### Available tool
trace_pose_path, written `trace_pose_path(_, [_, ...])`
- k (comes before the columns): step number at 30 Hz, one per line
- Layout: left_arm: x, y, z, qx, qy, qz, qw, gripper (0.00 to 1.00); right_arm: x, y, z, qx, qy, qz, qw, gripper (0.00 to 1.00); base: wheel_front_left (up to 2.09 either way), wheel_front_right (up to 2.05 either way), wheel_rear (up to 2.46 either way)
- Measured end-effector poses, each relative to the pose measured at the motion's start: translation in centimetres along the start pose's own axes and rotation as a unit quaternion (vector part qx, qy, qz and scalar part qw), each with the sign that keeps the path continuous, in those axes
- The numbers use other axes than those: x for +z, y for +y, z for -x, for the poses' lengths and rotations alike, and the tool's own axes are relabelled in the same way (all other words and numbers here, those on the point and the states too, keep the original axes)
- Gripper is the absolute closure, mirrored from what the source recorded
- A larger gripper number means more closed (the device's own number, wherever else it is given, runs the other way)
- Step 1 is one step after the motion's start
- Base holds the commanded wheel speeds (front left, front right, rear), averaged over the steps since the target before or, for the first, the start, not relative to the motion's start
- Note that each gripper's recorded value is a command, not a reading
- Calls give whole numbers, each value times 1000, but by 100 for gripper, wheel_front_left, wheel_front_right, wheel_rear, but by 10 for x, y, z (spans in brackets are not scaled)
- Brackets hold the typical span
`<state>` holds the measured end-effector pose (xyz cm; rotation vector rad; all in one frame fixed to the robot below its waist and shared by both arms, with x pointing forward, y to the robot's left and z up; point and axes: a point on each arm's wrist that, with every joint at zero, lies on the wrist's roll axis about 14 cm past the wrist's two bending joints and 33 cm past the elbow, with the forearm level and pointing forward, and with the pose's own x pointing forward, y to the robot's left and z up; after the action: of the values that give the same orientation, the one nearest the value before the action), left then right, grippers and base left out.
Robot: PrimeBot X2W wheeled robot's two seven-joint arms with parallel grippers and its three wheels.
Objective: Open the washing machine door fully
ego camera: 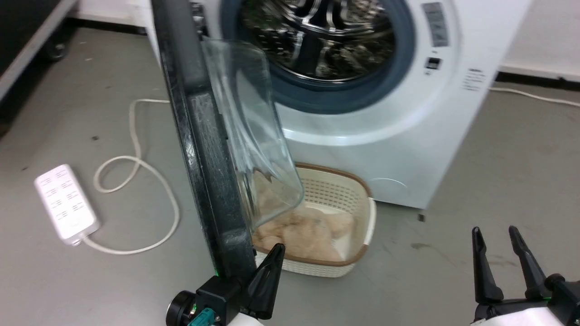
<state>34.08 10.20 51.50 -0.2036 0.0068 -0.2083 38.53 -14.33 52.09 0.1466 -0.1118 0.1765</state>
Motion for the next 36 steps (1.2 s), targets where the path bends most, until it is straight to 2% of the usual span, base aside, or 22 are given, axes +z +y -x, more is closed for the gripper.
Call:
trace_pose_path(9, [11,39,30,79,-17,-8,997,100,-14,55,-22,81,15,-24,996,0,0,0,0])
trace_pose_path(17, [24,113,69,210,-25,-20,977,100,-27,107,-44,157,30,-34,987,0,0,0,0])
trace_pose_path(23, [29,168,84,270,0,-52,961,100,-49,118,-55,173,58,-36,983,0,0,0,0])
trace_pose_path(30, [45,242,98,337,41,-96,936,100,-65,122,-69,180,75,-34,980,0,0,0,0])
trace_pose_path(36, [69,304,104,380,60,-126,914,100,-79,110,-75,166,91,-25,982,0,0,0,0])
